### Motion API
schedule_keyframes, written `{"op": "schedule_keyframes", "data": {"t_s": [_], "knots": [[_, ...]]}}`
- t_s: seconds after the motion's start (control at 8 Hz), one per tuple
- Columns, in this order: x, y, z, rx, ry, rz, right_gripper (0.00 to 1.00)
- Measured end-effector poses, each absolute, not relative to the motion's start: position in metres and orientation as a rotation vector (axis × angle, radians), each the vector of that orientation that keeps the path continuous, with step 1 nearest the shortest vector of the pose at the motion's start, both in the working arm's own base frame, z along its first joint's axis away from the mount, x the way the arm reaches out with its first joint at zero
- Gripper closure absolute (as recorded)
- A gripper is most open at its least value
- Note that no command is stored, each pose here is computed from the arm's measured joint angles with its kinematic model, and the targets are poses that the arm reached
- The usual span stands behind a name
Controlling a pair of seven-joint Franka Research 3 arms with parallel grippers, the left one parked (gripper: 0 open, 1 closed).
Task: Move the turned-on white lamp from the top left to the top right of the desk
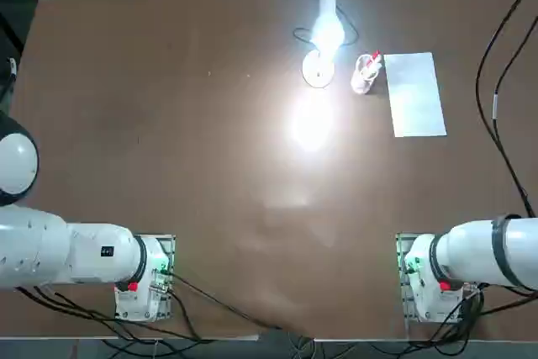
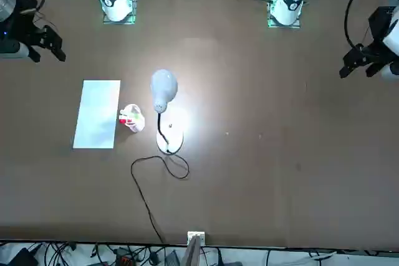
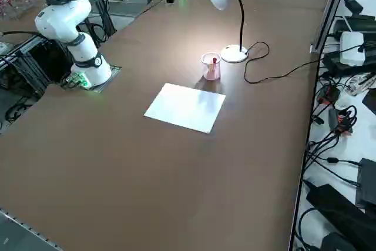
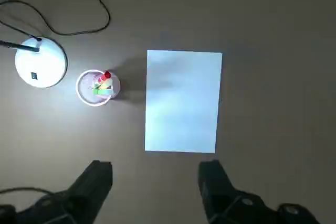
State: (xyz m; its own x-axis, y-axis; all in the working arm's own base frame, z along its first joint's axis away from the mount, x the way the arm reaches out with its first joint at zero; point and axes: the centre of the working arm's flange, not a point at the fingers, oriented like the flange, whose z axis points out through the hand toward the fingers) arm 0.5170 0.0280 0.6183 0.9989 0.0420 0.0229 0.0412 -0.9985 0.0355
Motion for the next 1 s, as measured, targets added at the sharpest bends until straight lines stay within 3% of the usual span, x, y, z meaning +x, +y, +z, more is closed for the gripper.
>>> {"op": "schedule_keyframes", "data": {"t_s": [1.0], "knots": [[0.5239,0.029,0.6127,3.113,0.064,0.014,0.0]]}}
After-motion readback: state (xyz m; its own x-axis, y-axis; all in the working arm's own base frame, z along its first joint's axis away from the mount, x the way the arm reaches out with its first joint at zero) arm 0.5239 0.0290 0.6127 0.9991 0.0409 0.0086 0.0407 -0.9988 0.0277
